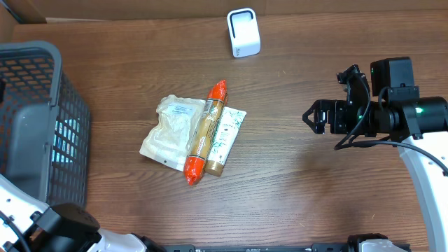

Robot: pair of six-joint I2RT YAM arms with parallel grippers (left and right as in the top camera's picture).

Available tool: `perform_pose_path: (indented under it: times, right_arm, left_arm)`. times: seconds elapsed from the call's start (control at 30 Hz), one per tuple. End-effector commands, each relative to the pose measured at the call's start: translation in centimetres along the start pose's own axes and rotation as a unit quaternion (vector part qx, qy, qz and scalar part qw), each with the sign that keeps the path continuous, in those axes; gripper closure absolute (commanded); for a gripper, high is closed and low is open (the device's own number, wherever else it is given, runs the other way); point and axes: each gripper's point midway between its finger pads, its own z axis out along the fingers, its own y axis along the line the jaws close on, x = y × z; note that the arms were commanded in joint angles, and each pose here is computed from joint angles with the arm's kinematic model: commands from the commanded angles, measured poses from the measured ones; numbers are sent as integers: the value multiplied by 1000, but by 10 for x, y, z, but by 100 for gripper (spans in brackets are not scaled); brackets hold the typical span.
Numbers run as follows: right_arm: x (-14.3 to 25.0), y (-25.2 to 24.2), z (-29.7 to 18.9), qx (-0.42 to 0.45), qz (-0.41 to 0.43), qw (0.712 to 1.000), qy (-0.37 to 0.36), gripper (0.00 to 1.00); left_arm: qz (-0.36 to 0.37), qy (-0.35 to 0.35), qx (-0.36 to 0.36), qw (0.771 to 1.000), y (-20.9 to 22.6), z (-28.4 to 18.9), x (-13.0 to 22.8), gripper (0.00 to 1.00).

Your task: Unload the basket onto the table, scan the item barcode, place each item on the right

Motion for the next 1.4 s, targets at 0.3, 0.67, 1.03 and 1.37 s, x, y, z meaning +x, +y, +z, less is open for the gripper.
perform_pose_path:
  times: [0.3, 0.67, 1.03, 1.37]
  right_arm:
    - [1, 2, 0, -1, 0, 1000, 1, 0]
    - [1, 2, 0, -1, 0, 1000, 1, 0]
    - [1, 2, 0, -1, 0, 1000, 0, 0]
    - [1, 2, 0, -2, 0, 1000, 1, 0]
  left_arm:
    - [-39, 181, -39, 982, 78, 123, 107, 0]
    - [49, 216, -28, 975, 110, 183, 192, 1]
    - [63, 184, -28, 981, 113, 198, 193, 0]
    - [36, 200, 28, 979, 102, 217, 215, 40]
